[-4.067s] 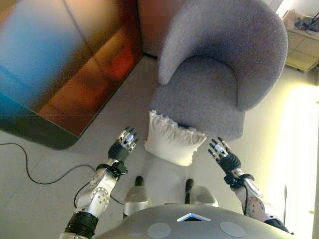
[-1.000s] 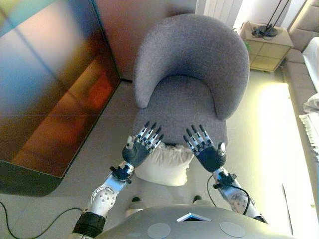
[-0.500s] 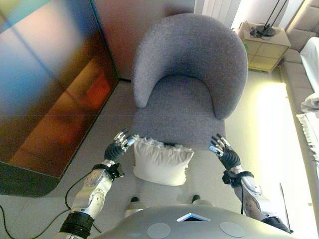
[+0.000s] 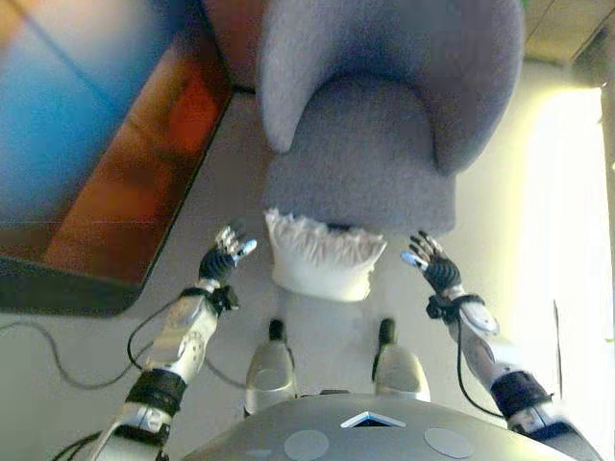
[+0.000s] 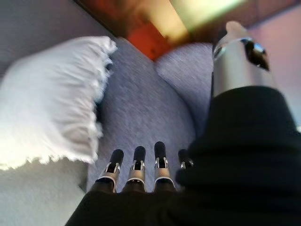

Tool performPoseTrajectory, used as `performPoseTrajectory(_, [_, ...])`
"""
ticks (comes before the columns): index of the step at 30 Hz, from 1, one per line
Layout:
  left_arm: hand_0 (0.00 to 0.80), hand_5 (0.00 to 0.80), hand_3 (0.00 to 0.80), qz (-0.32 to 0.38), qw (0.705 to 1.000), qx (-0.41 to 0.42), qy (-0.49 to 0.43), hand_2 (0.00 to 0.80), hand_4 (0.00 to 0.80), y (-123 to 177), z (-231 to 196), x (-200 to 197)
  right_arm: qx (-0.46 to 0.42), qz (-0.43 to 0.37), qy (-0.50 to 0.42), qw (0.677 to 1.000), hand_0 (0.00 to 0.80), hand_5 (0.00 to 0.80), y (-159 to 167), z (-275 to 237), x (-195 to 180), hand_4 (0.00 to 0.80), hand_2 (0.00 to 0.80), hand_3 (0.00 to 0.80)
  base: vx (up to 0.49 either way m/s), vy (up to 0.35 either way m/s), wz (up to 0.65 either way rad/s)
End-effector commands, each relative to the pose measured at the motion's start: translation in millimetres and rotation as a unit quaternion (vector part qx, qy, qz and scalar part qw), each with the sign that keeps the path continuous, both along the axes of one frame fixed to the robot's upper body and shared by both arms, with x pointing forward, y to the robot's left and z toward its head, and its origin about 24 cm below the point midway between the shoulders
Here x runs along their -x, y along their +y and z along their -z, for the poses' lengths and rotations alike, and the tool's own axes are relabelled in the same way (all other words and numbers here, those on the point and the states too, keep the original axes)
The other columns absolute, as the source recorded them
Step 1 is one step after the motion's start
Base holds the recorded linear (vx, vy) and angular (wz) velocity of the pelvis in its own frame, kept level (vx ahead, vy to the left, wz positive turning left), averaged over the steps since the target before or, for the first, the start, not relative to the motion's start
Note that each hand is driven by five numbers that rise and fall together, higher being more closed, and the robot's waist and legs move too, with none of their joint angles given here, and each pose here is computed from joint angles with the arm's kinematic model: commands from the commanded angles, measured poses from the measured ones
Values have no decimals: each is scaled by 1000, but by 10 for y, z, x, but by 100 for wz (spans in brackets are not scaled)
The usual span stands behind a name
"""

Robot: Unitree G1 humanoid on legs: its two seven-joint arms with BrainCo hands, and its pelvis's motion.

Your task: Pick up the cushion and take it to the sofa

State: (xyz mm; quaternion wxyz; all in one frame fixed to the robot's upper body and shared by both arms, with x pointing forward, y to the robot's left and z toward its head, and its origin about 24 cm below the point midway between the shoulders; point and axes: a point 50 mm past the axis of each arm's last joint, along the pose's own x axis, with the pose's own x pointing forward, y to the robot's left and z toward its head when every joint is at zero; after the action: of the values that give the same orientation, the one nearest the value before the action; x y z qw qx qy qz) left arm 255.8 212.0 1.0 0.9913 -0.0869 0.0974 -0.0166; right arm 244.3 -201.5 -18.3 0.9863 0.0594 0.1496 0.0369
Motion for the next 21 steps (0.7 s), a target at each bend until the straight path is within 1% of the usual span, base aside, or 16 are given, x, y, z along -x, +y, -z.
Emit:
performPoseTrajectory(1, [0,0,0,-19,997,-4,-77,0,0,15,-276,-174,1,5,-77,997,0,0,59,-281,-152,0,0,0,-74,108,-17])
performPoseTrajectory(5, [0,0,0,-18,992,-24,-120,0,0,-96,-496,-345,10,16,-98,995,0,0,102,-423,-334,0,0,0,-65,82,-2])
performPoseTrajectory(10, [0,0,0,-28,987,-22,-157,0,0,-200,-756,-608,43,6,-145,989,0,0,222,-780,-666,0,0,0,-81,63,6])
performPoseTrajectory(15, [0,0,0,-54,983,0,-177,0,0,-144,-916,-718,49,2,-166,985,0,0,310,-1026,-844,0,0,0,-34,103,-1])
performPoseTrajectory(18, [0,0,0,-59,981,-14,-186,0,0,-123,-988,-764,55,-3,-170,984,0,0,341,-1117,-916,0,0,0,-9,72,-2])
performPoseTrajectory(21, [0,0,0,-63,982,-20,-175,0,0,-76,-1029,-842,73,-21,-164,984,0,0,367,-1202,-998,0,0,0,33,97,-3])
